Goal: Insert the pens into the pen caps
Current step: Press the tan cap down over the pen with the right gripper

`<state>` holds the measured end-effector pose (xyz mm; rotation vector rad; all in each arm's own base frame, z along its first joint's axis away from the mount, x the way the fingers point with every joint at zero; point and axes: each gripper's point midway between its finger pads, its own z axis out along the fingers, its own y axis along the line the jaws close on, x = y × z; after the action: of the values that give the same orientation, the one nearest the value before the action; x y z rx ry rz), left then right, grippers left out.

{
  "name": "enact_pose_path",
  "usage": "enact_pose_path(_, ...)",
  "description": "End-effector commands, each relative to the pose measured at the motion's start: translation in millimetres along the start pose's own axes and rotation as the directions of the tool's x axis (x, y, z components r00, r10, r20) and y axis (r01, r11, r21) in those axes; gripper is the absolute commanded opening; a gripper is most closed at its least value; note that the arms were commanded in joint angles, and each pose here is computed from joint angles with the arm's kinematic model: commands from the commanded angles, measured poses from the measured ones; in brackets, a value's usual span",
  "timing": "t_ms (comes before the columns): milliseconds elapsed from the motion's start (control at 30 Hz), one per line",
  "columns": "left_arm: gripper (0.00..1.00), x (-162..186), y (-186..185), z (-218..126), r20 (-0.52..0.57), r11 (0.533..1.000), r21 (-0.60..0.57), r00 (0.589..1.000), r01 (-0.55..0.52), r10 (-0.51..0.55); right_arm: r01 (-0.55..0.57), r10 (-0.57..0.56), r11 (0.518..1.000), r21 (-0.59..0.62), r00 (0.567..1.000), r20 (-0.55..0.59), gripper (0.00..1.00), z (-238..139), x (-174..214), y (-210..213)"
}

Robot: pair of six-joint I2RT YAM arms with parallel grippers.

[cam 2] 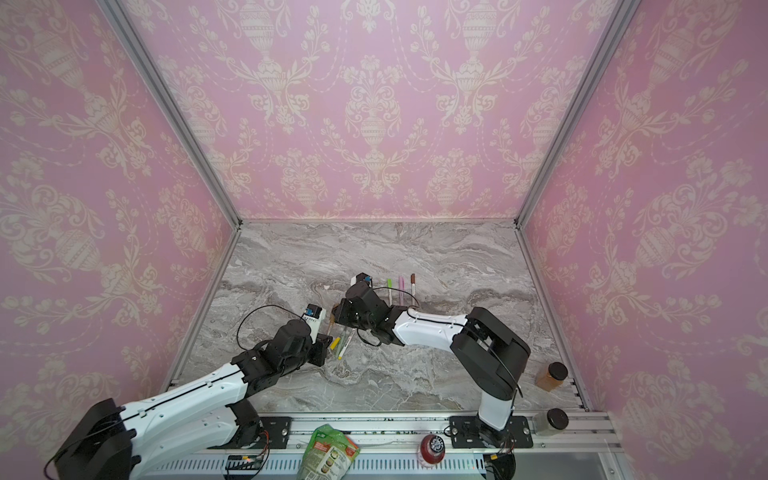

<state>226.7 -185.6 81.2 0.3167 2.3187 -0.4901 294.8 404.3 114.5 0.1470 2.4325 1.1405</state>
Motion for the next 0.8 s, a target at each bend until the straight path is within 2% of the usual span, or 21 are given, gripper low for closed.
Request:
enact_pose_path(0,0.00,-198.7,-86.4,-100.0,0.689,0.949,0.277,0.720,-0.149,-0.088,0.035,-0.005,0.998,0.045,0.847,-0.531,0.00,-9.6,158.4,-31.3)
enact_pose_path(67,0.00,-197.6,-92.3,-99.1,0.674,0.935,0.320,0.731,-0.154,-0.110,0.018,-0.041,0.999,-0.050,0.849,-0.527,0.00,-10.9,157.4,-14.3)
enact_pose_path(167,0.00,-192.1,-101.6,-99.2,0.631,0.904,0.396,0.764,-0.164,-0.137,0.013,-0.081,0.991,-0.130,0.846,-0.527,0.00,-15.8,156.5,0.7)
enact_pose_path(333,0.00,-182.2,-111.3,-106.5,0.557,0.856,0.491,0.814,-0.163,-0.164,0.033,-0.130,0.981,-0.189,0.837,-0.531,0.00,-20.6,158.4,7.3)
enact_pose_path(567,0.00,-172.2,-118.3,-109.8,0.498,0.824,0.542,0.852,-0.161,-0.160,0.107,-0.170,0.983,-0.152,0.845,-0.507,0.00,-24.2,153.3,-6.5)
enact_pose_path(767,0.00,-168.1,-113.4,-98.1,0.470,0.845,0.518,0.870,-0.134,-0.150,0.162,-0.180,0.984,-0.077,0.890,-0.420,0.00,-35.5,119.5,-20.1)
